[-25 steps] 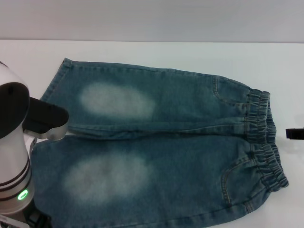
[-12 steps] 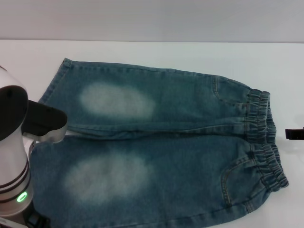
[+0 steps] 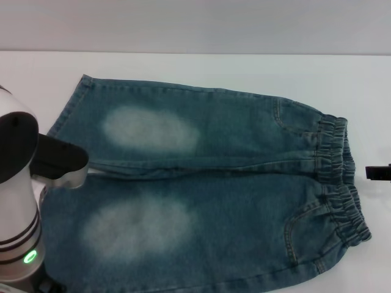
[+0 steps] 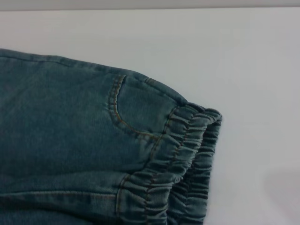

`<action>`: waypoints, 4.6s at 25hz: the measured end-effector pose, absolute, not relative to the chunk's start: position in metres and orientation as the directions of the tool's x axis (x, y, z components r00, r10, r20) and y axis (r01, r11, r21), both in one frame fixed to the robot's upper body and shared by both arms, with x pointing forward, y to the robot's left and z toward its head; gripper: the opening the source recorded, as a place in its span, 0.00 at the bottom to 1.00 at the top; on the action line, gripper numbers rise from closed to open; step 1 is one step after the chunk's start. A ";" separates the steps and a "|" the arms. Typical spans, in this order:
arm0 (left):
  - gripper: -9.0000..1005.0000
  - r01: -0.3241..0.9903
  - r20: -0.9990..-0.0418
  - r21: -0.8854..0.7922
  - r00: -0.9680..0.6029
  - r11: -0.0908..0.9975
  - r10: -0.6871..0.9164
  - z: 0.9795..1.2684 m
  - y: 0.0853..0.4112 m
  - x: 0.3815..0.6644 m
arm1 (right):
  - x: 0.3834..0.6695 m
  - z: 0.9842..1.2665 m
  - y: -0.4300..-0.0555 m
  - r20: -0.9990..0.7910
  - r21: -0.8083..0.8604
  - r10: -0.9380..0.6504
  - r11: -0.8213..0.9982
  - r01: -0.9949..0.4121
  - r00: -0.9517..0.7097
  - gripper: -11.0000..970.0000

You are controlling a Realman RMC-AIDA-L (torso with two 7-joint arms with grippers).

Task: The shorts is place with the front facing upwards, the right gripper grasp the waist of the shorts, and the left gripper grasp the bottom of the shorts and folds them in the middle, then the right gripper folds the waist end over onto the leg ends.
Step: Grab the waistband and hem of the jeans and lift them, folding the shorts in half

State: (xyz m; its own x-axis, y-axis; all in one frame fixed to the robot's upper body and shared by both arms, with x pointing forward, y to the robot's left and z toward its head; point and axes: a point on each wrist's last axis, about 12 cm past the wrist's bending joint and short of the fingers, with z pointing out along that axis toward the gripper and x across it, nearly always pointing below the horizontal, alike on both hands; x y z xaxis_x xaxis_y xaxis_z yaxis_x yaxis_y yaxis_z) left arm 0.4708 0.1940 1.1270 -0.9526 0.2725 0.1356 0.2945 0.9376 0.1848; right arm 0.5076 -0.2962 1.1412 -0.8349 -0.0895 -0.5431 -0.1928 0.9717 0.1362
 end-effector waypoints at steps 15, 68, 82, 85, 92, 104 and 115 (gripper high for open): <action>0.76 0.300 0.134 0.174 -0.951 0.938 0.279 1.126 0.192 0.472 | 0.508 1.141 -0.297 -0.542 0.136 -0.089 0.972 -0.191 -0.836 0.60; 0.19 0.356 0.136 0.150 -0.932 0.923 0.337 1.128 0.185 0.474 | 0.506 1.140 -0.296 -0.532 0.138 -0.093 0.971 -0.194 -0.842 0.60; 0.13 0.240 0.038 0.100 -0.971 0.966 0.237 1.144 0.203 0.475 | 0.506 1.141 -0.298 -0.531 0.136 -0.091 0.972 -0.191 -0.842 0.60; 0.14 0.237 0.045 0.096 -0.971 0.967 0.234 1.142 0.204 0.473 | 0.507 1.141 -0.297 -0.533 0.136 -0.092 0.972 -0.192 -0.841 0.60; 0.21 0.260 0.046 0.106 -0.965 0.960 0.256 1.140 0.201 0.473 | 0.507 1.142 -0.296 -0.534 0.135 -0.097 0.971 -0.198 -0.840 0.60; 0.43 0.268 0.052 0.121 -0.963 0.956 0.264 1.137 0.199 0.473 | 0.507 1.140 -0.297 -0.532 0.133 -0.101 0.971 -0.201 -0.841 0.60; 0.60 0.261 0.065 0.147 -0.965 0.954 0.254 1.133 0.203 0.474 | 0.507 1.140 -0.296 -0.530 0.133 -0.103 0.970 -0.202 -0.842 0.60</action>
State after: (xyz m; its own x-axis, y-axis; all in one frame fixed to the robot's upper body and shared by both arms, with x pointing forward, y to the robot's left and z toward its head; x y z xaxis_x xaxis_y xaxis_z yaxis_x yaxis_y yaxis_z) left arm 0.4740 0.2025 1.1335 -0.9651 0.2537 0.0655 0.2608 0.9541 0.1470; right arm 0.5071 -0.2963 1.1396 -0.8420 -0.1025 -0.5296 -0.2019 0.9703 0.1332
